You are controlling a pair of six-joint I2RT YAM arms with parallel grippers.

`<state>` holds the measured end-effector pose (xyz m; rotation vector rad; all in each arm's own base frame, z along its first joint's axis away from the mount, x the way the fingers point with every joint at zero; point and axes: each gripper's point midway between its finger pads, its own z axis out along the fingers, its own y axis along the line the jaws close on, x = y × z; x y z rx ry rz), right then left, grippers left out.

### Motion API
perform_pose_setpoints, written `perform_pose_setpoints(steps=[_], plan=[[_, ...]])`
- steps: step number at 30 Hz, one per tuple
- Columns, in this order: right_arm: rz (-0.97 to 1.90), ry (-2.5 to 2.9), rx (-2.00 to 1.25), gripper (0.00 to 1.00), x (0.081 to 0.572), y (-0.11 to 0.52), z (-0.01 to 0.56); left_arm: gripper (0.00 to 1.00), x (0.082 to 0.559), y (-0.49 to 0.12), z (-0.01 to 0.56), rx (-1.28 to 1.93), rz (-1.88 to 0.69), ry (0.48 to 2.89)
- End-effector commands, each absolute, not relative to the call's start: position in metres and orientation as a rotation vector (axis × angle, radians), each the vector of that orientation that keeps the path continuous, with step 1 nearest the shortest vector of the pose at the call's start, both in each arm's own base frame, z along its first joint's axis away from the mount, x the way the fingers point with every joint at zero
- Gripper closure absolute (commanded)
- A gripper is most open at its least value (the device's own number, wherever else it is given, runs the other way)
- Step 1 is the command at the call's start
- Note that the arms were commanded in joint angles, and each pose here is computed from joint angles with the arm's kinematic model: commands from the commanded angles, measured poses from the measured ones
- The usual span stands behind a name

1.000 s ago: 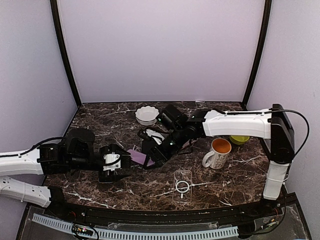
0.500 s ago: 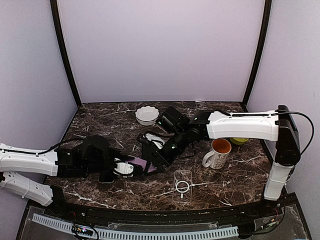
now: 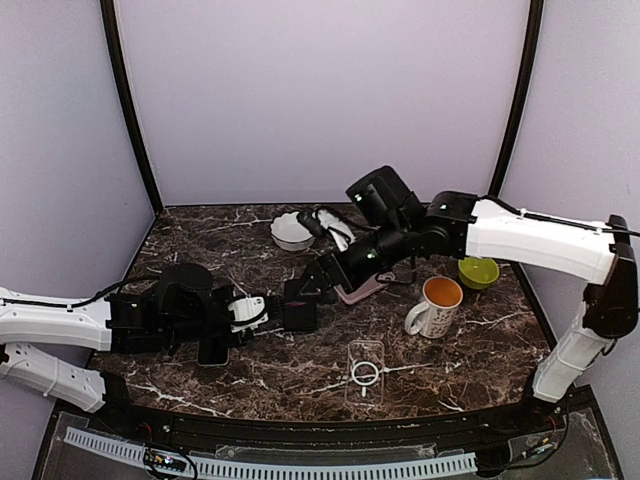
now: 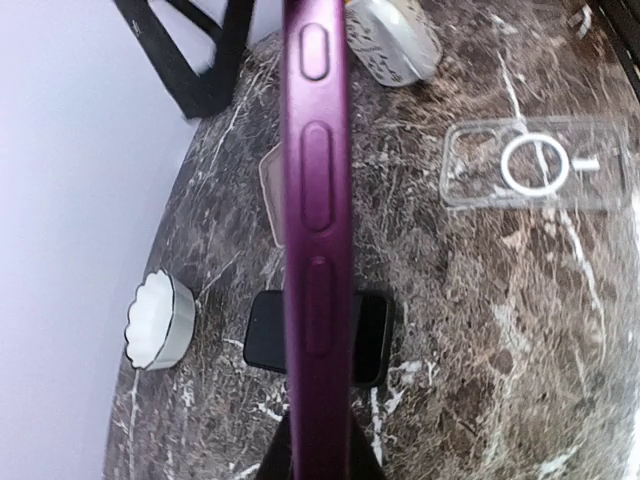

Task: Put the phone into the phone case

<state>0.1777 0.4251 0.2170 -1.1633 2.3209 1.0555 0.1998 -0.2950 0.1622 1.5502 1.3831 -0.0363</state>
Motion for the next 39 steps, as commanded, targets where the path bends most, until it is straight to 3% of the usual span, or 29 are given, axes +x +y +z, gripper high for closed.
perform_pose_setpoints(steps=[1, 8, 21, 25, 30, 31, 32, 33, 34, 36, 39], plan=[[0.918, 1.973, -0.798, 0.07, 0.236, 0.416, 0.314, 1.0, 0.211, -0.31, 0.227, 1.054, -0.386, 1.512], [0.958, 1.791, -0.455, 0.05, 0.246, 0.42, 0.346, 1.0, 0.235, -0.315, 0.278, 0.543, -0.684, 1.535], [1.01, 1.884, -0.458, 0.02, 0.25, 0.468, 0.315, 1.0, 0.24, -0.324, 0.287, 0.463, -0.769, 1.493], [1.02, 1.873, -0.466, 0.19, 0.251, 0.474, 0.316, 1.0, 0.238, -0.324, 0.283, 0.469, -0.78, 1.499], [0.987, 1.889, -0.477, 0.6, 0.253, 0.474, 0.312, 1.0, 0.235, -0.33, 0.277, 0.505, -0.795, 1.519], [0.969, 1.892, -0.472, 0.68, 0.254, 0.471, 0.312, 0.87, 0.234, -0.331, 0.271, 0.515, -0.797, 1.542], [0.94, 1.904, -0.471, 0.74, 0.255, 0.465, 0.31, 0.62, 0.233, -0.333, 0.269, 0.525, -0.807, 1.551], [0.907, 1.917, -0.464, 0.79, 0.256, 0.458, 0.308, 0.5, 0.233, -0.333, 0.261, 0.533, -0.803, 1.587], [0.863, 1.937, -0.455, 0.84, 0.257, 0.449, 0.302, 0.3, 0.233, -0.333, 0.258, 0.538, -0.801, 1.602], [0.764, 1.982, -0.422, 0.92, 0.259, 0.428, 0.29, 0.14, 0.232, -0.33, 0.243, 0.56, -0.766, 1.662], [0.615, 2.107, -0.371, 1.0, 0.256, 0.394, 0.251, 0.04, 0.231, -0.32, 0.225, 0.599, -0.684, 1.732]])
